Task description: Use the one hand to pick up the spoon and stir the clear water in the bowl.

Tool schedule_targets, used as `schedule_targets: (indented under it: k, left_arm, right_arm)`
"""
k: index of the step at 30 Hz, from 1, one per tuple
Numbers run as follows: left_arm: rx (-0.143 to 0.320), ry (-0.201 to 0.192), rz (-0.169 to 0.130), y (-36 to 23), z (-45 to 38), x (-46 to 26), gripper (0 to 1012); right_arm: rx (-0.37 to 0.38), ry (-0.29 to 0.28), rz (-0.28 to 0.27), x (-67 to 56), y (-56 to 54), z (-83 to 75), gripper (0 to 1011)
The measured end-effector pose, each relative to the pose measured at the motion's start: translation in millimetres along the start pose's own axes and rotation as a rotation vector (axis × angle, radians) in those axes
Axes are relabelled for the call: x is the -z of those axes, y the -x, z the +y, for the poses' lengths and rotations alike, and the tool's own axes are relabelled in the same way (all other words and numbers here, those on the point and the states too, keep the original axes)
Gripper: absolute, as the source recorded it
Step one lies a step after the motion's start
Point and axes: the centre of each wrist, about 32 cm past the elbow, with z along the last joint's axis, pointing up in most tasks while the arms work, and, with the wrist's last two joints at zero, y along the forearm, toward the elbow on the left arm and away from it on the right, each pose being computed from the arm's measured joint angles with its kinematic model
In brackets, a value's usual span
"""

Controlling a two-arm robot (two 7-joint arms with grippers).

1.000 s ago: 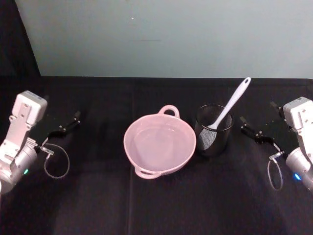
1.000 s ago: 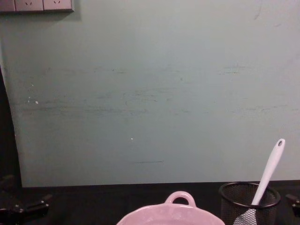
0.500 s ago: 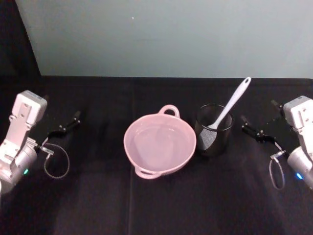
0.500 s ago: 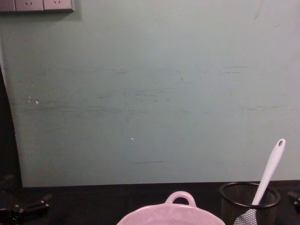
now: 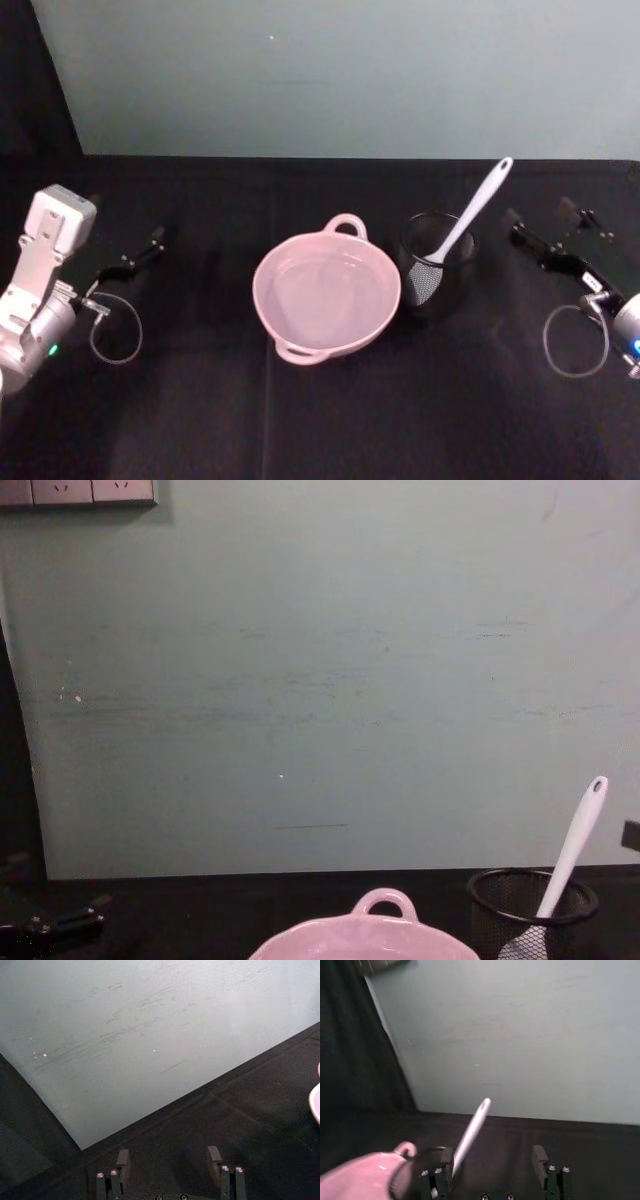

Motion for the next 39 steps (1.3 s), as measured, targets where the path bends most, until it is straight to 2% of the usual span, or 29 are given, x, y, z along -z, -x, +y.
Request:
schedule_targets:
  k: [1, 3, 4, 5, 6, 8, 11, 14, 15, 22, 27, 28, 29, 31, 33, 35, 37, 39]
  left_arm:
    - [0.0, 0.0, 0.0, 0.0, 0.0, 0.0, 1011]
    - [0.0, 0.0, 0.0, 0.0, 0.0, 0.0, 1011]
    - [0.0, 0.0, 0.0, 0.0, 0.0, 0.0, 1011]
    - [0.0, 0.0, 0.0, 0.0, 0.0, 0.0, 1011]
    - [0.0, 0.0, 0.0, 0.0, 0.0, 0.0, 1011]
    - [0.0, 0.0, 0.0, 0.0, 0.0, 0.0, 1011]
    - [0.0, 0.0, 0.0, 0.0, 0.0, 0.0, 1011]
    - [0.0, 0.0, 0.0, 0.0, 0.0, 0.0, 1011]
    - [0.0, 0.0, 0.0, 0.0, 0.0, 0.0, 1011]
    - [0.0, 0.0, 0.0, 0.0, 0.0, 0.0, 1011]
    - [0.0, 0.0, 0.0, 0.0, 0.0, 0.0, 1011]
    - [0.0, 0.0, 0.0, 0.0, 0.0, 0.0, 1011]
    - [0.0, 0.0, 0.0, 0.0, 0.0, 0.0, 1011]
    - [0.0, 0.0, 0.0, 0.0, 0.0, 0.0, 1011]
    - [0.0, 0.0, 0.0, 0.0, 0.0, 0.0, 1011]
    - [0.0, 0.0, 0.0, 0.0, 0.0, 0.0, 1011]
    - [0.0, 0.0, 0.0, 0.0, 0.0, 0.0, 1011]
    - [0.0, 0.0, 0.0, 0.0, 0.0, 0.0, 1011]
  right_arm:
    - [-0.022, -0.004, 0.06, 0.5, -1.1, 1.4, 1004]
    - [-0.04, -0.009, 0.107, 1.2, -1.2, 4.1, 1004]
    - [-0.053, -0.014, 0.15, 2.9, -2.0, 7.6, 1004]
    - [-0.053, -0.014, 0.15, 2.9, -2.0, 7.6, 1004]
    - [-0.065, -0.023, 0.192, 4.5, -1.7, 12.5, 1004]
    - [-0.075, -0.034, 0.231, 6.1, -1.7, 17.8, 1004]
    - [-0.084, -0.057, 0.334, 11.5, -0.5, 31.4, 1004]
    - [-0.088, -0.067, 0.391, 13.4, -0.1, 39.2, 1004]
    - [-0.094, -0.07, 0.427, 14.1, 0.3, 44.2, 1004]
    - [-0.106, -0.075, 0.517, 16.1, 0.9, 58.2, 1004]
    - [-0.103, -0.079, 0.54, 16.1, 0.9, 62.3, 929]
    - [-0.103, -0.079, 0.546, 15.9, 0.5, 63.2, 888]
    - [-0.103, -0.079, 0.546, 15.9, 0.5, 63.2, 888]
    - [-0.106, -0.079, 0.553, 14.6, 0.0, 64.4, 797]
    - [-0.107, -0.077, 0.554, 14.0, -0.5, 64.5, 763]
    - [-0.108, -0.073, 0.562, 13.3, -0.9, 64.6, 684]
    - [-0.106, -0.07, 0.572, 13.0, -1.1, 64.5, 654]
    - [-0.106, -0.068, 0.581, 12.4, -1.5, 64.3, 568]
